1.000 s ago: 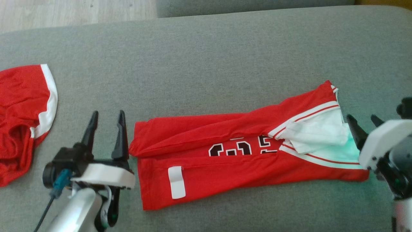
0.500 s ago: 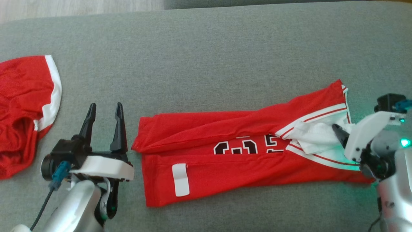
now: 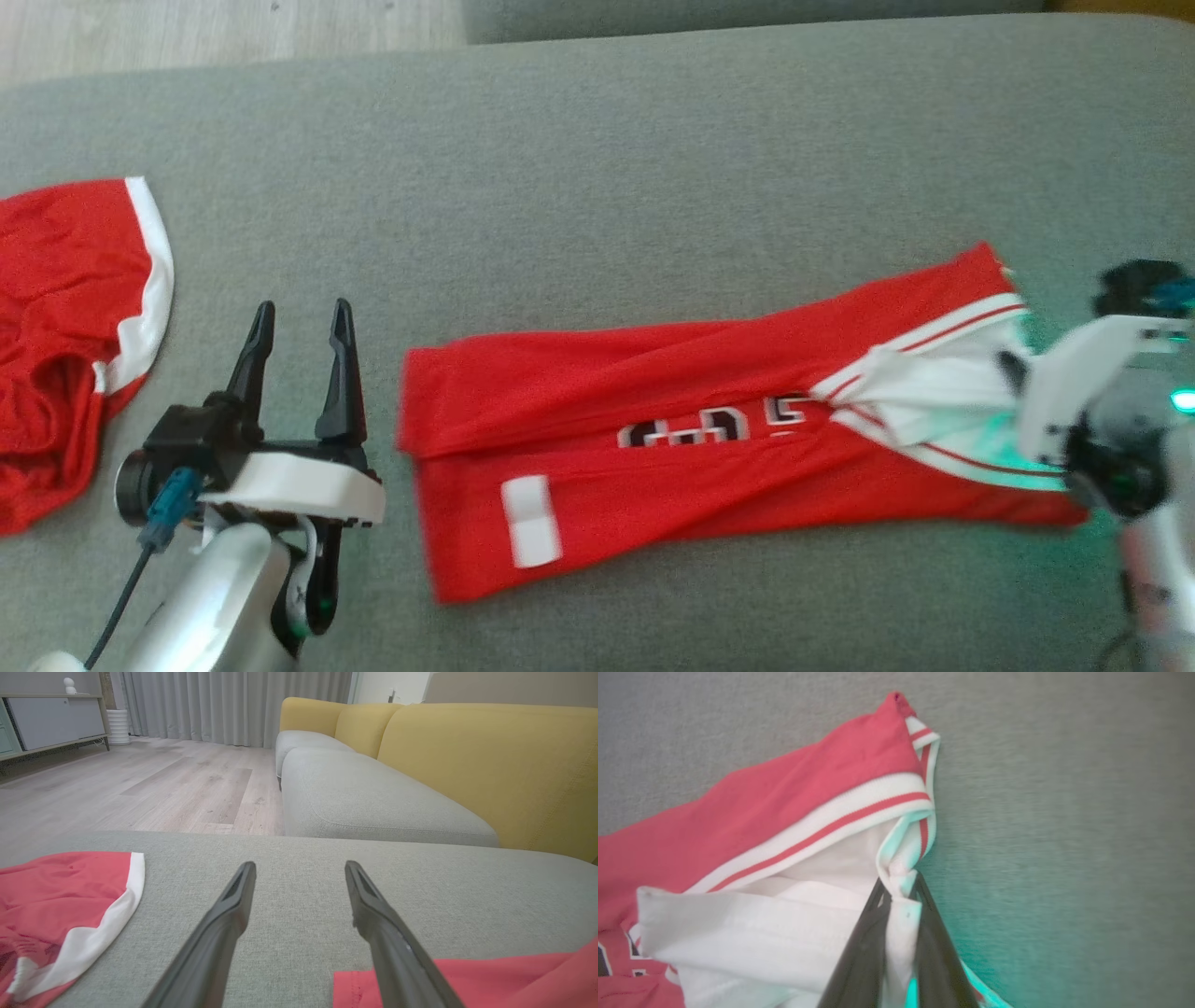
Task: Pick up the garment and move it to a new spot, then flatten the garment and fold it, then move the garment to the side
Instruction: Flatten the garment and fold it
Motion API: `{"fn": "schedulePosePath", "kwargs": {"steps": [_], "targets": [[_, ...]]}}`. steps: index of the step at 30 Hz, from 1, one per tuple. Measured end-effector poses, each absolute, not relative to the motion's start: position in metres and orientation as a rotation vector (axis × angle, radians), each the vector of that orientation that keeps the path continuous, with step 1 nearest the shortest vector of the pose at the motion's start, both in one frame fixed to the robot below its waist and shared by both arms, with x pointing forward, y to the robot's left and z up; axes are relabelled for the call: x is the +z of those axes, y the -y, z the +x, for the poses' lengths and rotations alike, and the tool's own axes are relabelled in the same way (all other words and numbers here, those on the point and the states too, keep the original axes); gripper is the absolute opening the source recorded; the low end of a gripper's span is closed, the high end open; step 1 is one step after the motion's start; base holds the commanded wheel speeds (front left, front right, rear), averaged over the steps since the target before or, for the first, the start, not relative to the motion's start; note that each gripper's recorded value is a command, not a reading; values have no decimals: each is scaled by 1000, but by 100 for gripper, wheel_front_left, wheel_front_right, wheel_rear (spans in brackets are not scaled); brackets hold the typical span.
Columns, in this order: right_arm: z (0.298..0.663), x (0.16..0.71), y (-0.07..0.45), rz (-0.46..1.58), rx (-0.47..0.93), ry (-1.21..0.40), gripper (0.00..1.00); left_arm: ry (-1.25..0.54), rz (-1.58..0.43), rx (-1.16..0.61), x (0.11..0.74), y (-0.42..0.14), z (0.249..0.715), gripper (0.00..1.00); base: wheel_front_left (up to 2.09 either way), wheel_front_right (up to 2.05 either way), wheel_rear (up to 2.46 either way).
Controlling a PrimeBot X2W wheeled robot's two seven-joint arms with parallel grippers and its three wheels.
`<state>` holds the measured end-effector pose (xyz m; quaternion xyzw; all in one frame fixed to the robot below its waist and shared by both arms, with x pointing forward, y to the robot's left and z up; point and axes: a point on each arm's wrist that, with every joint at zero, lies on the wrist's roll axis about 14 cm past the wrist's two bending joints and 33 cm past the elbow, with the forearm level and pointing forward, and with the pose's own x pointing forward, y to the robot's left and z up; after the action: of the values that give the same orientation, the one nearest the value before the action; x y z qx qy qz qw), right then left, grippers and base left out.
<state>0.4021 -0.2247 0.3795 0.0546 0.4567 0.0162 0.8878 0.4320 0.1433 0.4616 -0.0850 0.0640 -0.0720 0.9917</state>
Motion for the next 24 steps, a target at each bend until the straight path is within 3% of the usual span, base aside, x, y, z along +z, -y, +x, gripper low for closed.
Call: {"fn": "schedulePosePath", "kwargs": {"steps": [13,18,24], "targets": [[375,465,350,-100,-256,-760,0,-105,-171,-159,472,-137,422,100,0,0,0],[373,476,325,-114,-187,-750,0,-94,-170,-163,477,-136,417,100,0,0,0],[370,473,230,-94,70,-751,0,-81,-167,-167,482,-136,412,100,0,0,0]]}}
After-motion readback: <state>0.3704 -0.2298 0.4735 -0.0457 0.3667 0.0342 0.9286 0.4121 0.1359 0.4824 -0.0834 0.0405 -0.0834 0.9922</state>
